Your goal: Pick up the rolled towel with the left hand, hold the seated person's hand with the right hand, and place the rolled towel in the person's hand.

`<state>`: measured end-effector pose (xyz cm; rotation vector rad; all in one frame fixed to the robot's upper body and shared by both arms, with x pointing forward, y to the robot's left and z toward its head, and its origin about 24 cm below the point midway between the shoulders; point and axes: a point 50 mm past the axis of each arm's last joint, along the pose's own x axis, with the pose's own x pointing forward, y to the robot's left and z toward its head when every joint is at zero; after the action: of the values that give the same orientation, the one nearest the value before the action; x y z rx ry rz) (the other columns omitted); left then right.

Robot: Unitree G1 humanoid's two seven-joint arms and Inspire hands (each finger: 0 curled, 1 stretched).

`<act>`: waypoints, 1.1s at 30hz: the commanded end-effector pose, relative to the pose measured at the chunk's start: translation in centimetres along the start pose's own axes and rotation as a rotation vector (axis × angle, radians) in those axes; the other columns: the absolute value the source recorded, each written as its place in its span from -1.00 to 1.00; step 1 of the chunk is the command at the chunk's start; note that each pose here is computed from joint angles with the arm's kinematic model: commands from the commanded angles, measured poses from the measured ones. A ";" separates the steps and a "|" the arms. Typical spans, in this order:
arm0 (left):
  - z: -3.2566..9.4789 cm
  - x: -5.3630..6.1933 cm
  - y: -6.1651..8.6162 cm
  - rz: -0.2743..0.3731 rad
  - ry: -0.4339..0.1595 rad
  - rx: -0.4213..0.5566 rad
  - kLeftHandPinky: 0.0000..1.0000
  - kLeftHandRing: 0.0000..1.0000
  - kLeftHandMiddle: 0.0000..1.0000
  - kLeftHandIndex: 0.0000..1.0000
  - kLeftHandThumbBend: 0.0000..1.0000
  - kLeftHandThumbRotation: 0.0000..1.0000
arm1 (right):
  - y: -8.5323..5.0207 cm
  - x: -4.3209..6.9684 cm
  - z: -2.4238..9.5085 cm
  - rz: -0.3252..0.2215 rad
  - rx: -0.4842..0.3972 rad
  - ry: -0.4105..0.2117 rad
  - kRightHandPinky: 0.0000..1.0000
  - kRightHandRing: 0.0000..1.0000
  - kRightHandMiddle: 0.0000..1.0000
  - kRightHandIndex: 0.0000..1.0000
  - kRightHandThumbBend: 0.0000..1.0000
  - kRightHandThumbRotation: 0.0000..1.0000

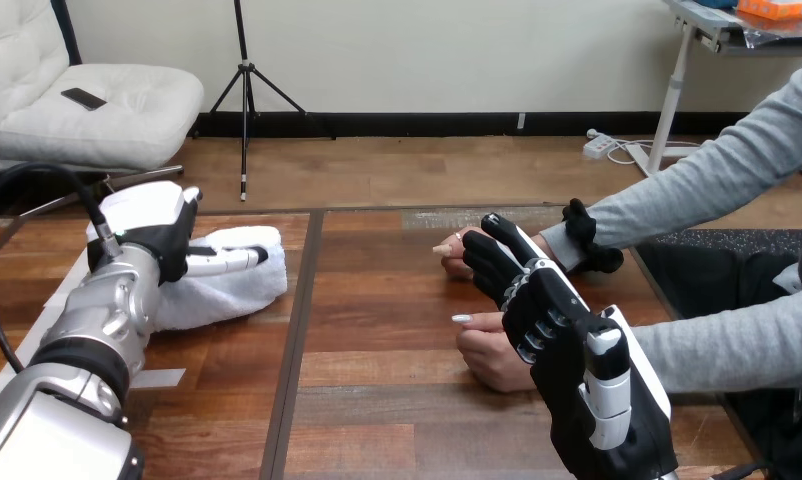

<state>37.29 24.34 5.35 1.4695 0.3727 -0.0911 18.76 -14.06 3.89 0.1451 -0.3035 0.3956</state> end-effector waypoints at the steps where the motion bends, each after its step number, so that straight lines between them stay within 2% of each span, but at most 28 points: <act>1: 0.7 0.5 3.3 0.076 -0.013 0.033 0.91 0.92 0.93 0.94 0.66 0.63 | -0.1 1.1 1.6 0.009 -0.020 -0.103 1.00 0.90 0.84 0.87 0.89 1.00; 7: 0.3 0.5 3.2 0.049 0.013 0.046 0.91 0.93 0.94 0.94 0.74 0.57 | -0.1 1.0 1.6 0.009 -0.024 -0.100 1.00 0.91 0.85 0.88 0.90 1.00; 15: -0.1 0.5 3.0 0.002 0.051 0.097 0.98 0.99 0.99 0.99 0.89 0.65 | 0.0 0.9 1.7 0.008 -0.022 -0.094 1.00 0.93 0.86 0.88 0.93 1.00; 26: -0.3 0.4 2.8 -0.025 0.070 0.124 1.00 1.00 1.00 1.00 0.99 0.68 | 0.0 0.8 1.9 0.007 -0.029 -0.096 1.00 0.93 0.86 0.88 0.94 1.00; 33: -0.3 0.4 2.6 -0.034 0.069 0.122 1.00 1.00 1.00 1.00 1.00 0.63 | 0.0 0.8 2.0 0.007 -0.034 -0.104 1.00 0.92 0.85 0.86 0.92 1.00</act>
<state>36.77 25.26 4.63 1.5509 0.5304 -0.1422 18.60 -14.12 4.30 0.1410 -0.3195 0.3939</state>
